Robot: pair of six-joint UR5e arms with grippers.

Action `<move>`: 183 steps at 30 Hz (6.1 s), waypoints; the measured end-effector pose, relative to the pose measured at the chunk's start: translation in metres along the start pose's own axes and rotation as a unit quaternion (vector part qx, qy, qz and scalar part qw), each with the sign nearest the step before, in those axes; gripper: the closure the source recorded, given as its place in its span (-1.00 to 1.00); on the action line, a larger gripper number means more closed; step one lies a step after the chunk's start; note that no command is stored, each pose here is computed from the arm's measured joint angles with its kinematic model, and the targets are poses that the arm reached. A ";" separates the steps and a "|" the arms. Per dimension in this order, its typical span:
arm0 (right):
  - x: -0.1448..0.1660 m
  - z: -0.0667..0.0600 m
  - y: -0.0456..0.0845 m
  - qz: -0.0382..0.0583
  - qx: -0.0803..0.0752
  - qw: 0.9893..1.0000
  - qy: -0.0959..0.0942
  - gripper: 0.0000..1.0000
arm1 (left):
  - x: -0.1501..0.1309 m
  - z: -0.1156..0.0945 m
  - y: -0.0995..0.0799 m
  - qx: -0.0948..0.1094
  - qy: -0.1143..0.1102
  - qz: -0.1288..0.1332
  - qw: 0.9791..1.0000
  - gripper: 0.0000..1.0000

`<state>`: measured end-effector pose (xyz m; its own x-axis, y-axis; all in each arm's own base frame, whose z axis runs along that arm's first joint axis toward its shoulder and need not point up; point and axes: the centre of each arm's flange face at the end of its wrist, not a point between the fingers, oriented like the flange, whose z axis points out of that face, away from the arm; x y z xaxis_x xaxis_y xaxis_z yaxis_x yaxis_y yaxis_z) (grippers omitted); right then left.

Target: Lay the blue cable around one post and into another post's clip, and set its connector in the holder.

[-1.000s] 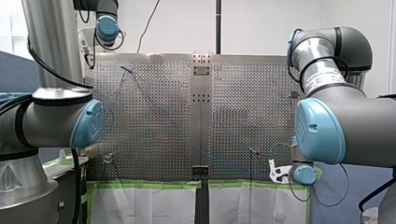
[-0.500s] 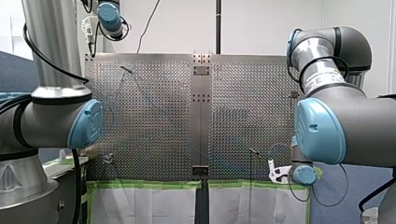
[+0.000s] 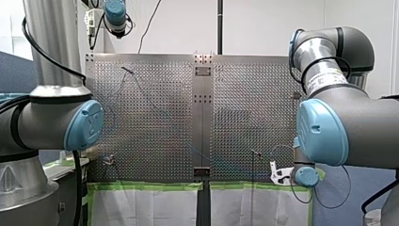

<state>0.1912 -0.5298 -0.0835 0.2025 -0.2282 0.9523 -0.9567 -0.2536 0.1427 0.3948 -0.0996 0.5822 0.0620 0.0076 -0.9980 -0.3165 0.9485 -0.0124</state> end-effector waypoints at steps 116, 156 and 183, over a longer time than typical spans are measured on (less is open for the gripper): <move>0.002 -0.002 -0.015 -0.003 0.017 1.000 0.000 1.00 | 0.042 -0.111 -0.008 0.064 0.147 0.023 0.987 -1.00; 0.005 -0.004 0.002 0.022 0.044 0.999 0.003 1.00 | 0.212 -0.155 -0.104 0.145 0.220 -0.043 0.964 -1.00; 0.060 -0.023 0.037 0.065 0.005 0.996 0.055 1.00 | 0.294 -0.206 -0.198 0.255 0.240 -0.072 0.934 -1.00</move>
<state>0.1631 -0.5318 -0.0147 0.0525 -0.1547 0.9866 -0.9710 -0.2388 0.0142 0.2809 -0.3505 0.2782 -0.4013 -0.1587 -0.9021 0.1620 0.9570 -0.2405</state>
